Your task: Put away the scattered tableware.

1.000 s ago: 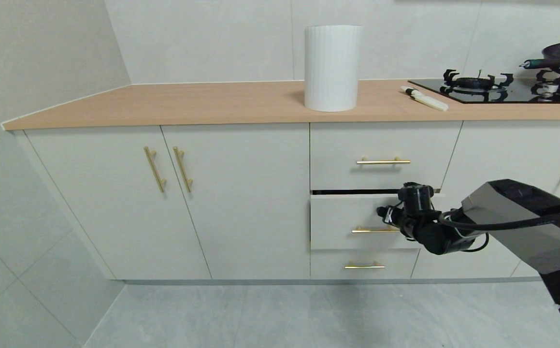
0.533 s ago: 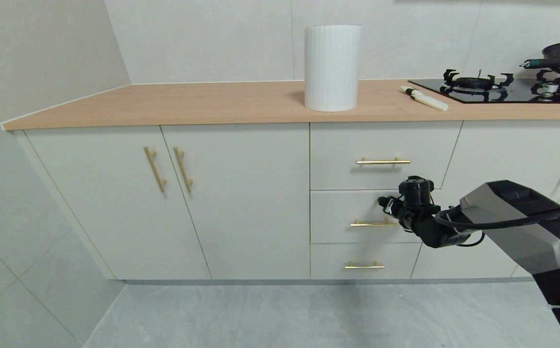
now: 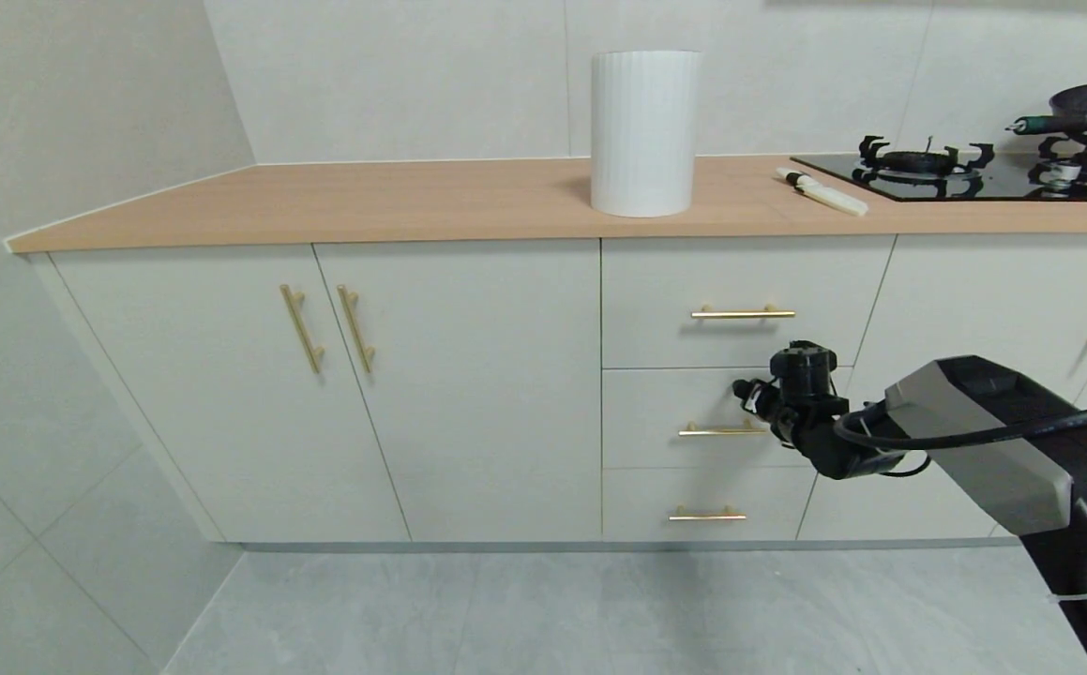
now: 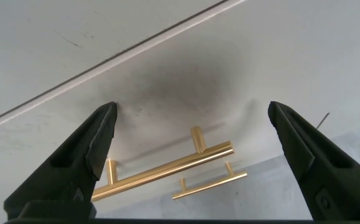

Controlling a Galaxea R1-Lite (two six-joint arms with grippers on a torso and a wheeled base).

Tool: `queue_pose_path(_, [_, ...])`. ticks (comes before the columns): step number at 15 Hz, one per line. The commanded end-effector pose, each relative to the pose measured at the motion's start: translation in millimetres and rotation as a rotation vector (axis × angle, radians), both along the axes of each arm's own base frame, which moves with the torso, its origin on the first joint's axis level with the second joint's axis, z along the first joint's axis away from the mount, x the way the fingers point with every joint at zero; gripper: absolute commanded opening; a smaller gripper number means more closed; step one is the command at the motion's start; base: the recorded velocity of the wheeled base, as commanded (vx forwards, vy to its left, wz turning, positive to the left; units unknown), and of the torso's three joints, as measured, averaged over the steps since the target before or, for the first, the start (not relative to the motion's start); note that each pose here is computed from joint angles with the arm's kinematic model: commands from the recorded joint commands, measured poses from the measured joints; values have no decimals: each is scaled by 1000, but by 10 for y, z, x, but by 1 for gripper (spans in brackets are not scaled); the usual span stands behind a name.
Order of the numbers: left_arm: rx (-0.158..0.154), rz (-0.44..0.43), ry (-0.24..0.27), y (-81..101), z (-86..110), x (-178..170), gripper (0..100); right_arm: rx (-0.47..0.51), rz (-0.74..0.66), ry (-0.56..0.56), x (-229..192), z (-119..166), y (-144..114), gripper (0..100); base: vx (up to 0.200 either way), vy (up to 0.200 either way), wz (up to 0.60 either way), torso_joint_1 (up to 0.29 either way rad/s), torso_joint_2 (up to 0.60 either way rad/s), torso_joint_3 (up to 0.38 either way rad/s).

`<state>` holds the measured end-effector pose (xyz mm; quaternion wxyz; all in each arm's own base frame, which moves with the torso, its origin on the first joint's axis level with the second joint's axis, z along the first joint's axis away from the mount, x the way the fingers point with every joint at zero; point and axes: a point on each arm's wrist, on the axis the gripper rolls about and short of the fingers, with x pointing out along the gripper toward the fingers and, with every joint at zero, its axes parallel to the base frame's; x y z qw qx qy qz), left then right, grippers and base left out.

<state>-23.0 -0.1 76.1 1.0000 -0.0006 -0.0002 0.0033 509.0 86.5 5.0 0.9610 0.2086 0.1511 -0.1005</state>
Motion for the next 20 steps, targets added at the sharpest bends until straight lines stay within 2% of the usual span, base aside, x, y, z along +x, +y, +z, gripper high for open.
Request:
queue_pose_path(1, [0,1,2,0,0,1,100,0,-5,-4,7,-10,-9,100,0,0,0,0,0,0])
queue_pose_path(6, [0,1,2,0,0,1,100,1,-10,-8,-21,65,-23,100,0,0,0,0,0,0])
queue_pose_path(9, [0,1,2,0,0,1,100,-7,13,40,-550,505,11,100,0,0,0,0,0,0])
queue_pose_path(11, [0,1,2,0,0,1,100,-4,18,19,-863,872,-40,100,0,0,0,0,0,0])
queue_pose_path(12, [0,1,2,0,0,1,100,-2,36,-15,-1250,1236,-43,100,0,0,0,0,0,0])
queue_pose_path(13, [0,1,2,0,0,1,100,-2,47,-25,-1378,1319,-8,100,0,0,0,0,0,0])
queue_pose_path(14, [0,1,2,0,0,1,100,-17,55,-65,-1869,1606,13,100,0,0,0,0,0,0])
queue_pose_path(15, [0,1,2,0,0,1,100,-47,65,-100,-2198,1776,-23,100,0,0,0,0,0,0])
queue_pose_path(16, [0,1,2,0,0,1,100,-66,62,-124,-2360,1867,-64,100,0,0,0,0,0,0])
queue_pose_path(17, [0,1,2,0,0,1,100,-99,53,-189,-2763,2069,-196,100,0,0,0,0,0,0])
queue_pose_path(20, [0,1,0,0,-1,0,100,-196,49,-271,-3567,2263,-467,100,0,0,0,0,0,0])
